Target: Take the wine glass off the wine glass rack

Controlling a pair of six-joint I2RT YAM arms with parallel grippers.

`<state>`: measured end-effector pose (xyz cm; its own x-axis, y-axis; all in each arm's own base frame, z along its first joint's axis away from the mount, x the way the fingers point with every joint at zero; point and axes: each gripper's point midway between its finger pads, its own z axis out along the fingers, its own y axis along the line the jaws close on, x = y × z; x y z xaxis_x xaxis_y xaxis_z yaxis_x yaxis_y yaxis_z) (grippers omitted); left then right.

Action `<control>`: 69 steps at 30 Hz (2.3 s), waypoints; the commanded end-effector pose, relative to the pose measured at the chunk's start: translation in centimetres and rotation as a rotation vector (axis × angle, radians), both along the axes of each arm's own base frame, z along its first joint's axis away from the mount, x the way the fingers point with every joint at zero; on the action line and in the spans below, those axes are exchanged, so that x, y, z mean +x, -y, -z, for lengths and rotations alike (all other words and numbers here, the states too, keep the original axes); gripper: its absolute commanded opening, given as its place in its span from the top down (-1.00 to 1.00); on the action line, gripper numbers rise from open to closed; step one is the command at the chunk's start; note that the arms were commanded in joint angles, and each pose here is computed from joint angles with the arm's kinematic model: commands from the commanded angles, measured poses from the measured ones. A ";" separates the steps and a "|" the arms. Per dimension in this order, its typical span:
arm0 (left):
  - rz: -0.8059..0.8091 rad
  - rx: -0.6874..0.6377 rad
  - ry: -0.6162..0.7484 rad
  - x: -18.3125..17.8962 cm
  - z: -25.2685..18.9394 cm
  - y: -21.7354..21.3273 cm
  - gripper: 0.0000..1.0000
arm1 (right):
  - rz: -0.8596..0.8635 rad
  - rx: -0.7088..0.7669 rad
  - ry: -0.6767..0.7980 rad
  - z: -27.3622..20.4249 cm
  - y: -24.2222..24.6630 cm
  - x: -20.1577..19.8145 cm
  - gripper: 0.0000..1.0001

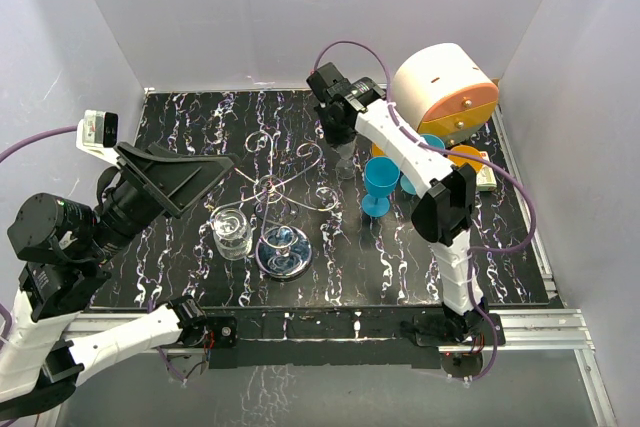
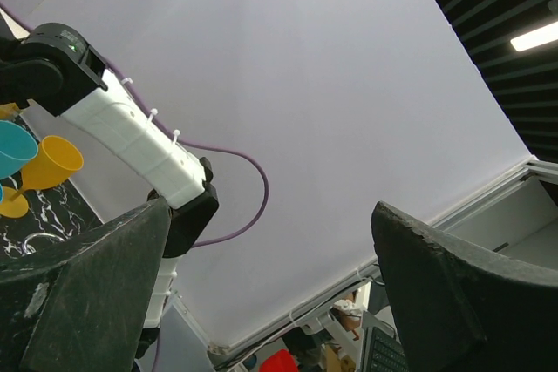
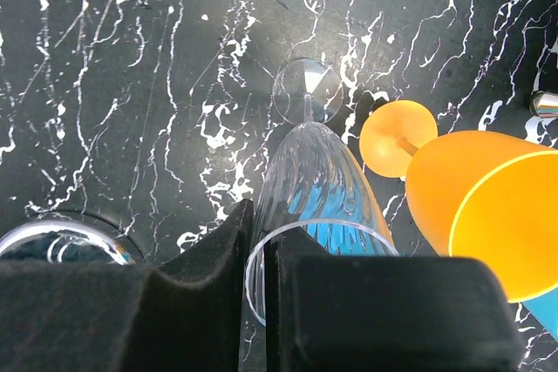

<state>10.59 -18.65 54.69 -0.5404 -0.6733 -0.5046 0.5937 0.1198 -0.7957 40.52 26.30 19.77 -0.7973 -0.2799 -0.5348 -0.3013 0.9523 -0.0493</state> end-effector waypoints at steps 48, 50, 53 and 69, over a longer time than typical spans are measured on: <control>-0.152 0.064 -0.025 1.1 0.8 -2.8 -0.97 | -0.466 1.152 0.400 -29.0 1.2 -22.2 -0.97; -0.170 0.078 -0.027 1.4 0.8 -2.9 -0.97 | -0.470 1.170 0.377 -29.0 0.9 -22.6 -0.97; -0.205 0.098 -0.044 1.9 0.9 -3.3 -0.97 | -0.466 1.171 0.327 -28.6 0.1 -22.8 -0.97; -0.331 0.107 -0.140 2.9 2.6 -6.1 -0.97 | -0.608 0.843 0.299 -25.9 -12.7 -29.5 -0.97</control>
<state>13.66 -14.29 51.32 -0.4106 -0.7336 -0.5415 0.4094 0.3823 -0.8284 10.02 39.05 44.08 -0.5725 -0.0549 -0.8180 -0.7908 0.3004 0.5333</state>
